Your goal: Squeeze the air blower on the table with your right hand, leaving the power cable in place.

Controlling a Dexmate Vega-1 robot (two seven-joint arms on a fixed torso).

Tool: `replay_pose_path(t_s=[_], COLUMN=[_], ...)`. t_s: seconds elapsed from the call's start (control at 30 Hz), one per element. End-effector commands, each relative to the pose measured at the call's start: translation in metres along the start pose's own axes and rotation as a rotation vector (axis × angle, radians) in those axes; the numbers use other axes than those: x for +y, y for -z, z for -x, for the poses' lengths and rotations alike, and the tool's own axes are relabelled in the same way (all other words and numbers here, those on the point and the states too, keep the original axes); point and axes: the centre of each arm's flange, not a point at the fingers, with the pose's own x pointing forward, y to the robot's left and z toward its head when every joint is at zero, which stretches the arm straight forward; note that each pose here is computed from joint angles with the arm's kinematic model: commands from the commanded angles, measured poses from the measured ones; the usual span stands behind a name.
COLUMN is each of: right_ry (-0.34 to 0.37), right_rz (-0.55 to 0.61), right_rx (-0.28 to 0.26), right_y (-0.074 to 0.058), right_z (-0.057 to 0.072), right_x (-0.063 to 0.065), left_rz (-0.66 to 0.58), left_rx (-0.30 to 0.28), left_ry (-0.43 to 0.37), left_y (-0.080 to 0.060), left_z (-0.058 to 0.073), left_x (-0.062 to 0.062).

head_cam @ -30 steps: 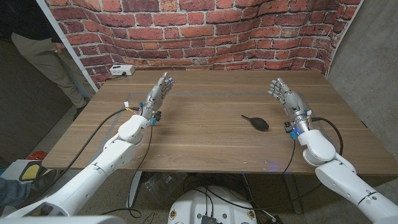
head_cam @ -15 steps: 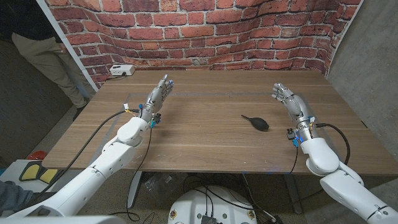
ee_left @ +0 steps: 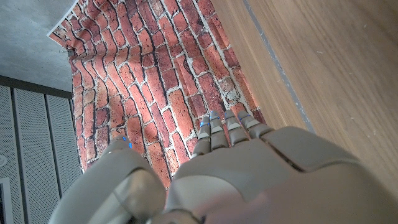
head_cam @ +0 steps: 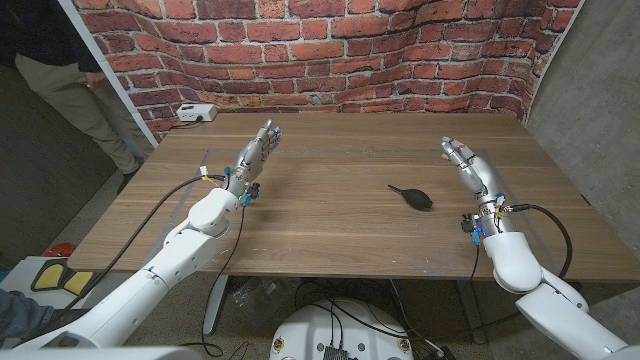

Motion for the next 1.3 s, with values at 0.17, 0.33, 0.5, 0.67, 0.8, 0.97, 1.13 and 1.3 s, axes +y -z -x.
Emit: replay_pose_path(t_s=[0.17,0.33,0.5,0.67,0.8,0.97,1.13,1.3], right_ry=[0.017,0.030,0.038,0.036,0.005,-0.024,-0.044,-0.079], right_rz=[0.276,0.369,0.443,0.496,0.571,0.627,0.686,0.731], right_rx=[-0.023,-0.029,-0.032,-0.026,0.004,0.026,0.047,0.081], right_y=[-0.018,-0.023,-0.025,-0.026,-0.030,-0.035,-0.039,-0.040], right_z=[0.009,0.011,0.013,0.015,0.015,0.011,0.007,0.004], right_x=[0.000,0.001,0.003,0.006,0.009,0.013,0.017,0.020], left_rz=[-0.027,-0.014,-0.009,-0.010,-0.009,-0.007,-0.007,-0.006], left_rx=[0.008,0.010,0.011,0.016,0.015,0.015,0.014,0.013], left_ry=[0.013,0.011,0.012,0.018,0.022,0.019,0.019,0.021], left_y=[-0.001,0.003,0.004,0.005,0.006,0.006,0.006,0.006], left_z=[0.004,0.004,0.005,0.006,0.008,0.010,0.011,0.011], left_x=[0.001,0.001,0.001,0.001,0.001,0.001,0.001,0.000])
